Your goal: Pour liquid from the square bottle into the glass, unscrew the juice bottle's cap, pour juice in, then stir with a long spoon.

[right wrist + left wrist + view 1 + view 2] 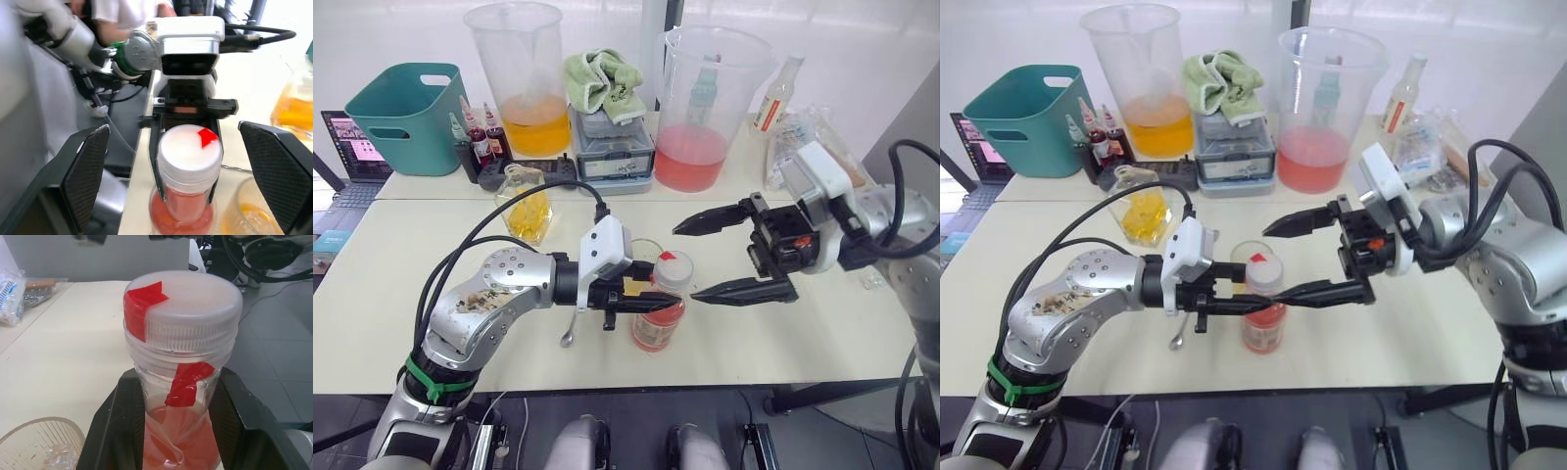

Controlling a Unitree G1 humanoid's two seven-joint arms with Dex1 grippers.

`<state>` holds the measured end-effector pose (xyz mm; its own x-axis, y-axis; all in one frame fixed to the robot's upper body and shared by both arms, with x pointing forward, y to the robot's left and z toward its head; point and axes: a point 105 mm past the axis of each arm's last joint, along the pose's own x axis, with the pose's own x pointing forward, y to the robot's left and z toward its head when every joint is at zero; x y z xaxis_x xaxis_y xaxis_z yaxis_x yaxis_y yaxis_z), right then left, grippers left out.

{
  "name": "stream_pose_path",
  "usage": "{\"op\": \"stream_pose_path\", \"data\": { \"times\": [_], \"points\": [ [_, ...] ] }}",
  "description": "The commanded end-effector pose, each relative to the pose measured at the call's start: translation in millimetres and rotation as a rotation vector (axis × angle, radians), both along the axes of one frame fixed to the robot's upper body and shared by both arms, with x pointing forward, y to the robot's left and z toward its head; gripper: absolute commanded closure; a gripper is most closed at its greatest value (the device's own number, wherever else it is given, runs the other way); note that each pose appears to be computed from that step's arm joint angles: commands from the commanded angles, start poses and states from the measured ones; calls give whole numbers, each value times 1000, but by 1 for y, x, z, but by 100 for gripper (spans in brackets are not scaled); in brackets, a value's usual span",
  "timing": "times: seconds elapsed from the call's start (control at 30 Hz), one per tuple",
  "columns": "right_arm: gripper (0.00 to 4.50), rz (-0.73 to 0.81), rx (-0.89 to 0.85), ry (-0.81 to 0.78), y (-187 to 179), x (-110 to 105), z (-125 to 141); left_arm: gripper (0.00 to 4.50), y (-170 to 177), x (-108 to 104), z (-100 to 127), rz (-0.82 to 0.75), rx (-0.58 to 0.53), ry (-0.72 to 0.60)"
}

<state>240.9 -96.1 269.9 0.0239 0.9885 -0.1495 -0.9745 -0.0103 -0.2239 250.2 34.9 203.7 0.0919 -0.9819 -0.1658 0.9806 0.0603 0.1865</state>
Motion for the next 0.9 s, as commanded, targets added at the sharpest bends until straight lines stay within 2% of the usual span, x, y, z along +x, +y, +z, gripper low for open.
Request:
{"op": "stream_pose_path", "data": {
  "times": [0.03,0.23,0.37,0.5,0.53,0.6,0.8,0.9],
  "points": [
    [3,-117,61,-57,1,-3,13,309,-8,-14,-13,-105,25,75],
    [3,-243,105,-6,9,-11,-1,309,-9,-12,-15,-123,26,77],
    [3,-269,95,32,17,-15,-15,309,-9,-11,-16,-128,29,75],
    [3,-292,105,31,16,-13,-15,309,-8,-9,-16,-127,31,74],
    [42,-293,106,30,16,-13,-14,309,-8,-9,-16,-126,31,74],
    [79,-291,104,26,17,-12,-15,309,-8,-8,-16,-124,30,74],
    [277,-244,81,35,15,-11,-17,309,-8,-8,-15,-116,31,68],
    [282,-192,47,30,15,-9,-19,309,-8,-7,-14,-109,34,61]
  ]
}}
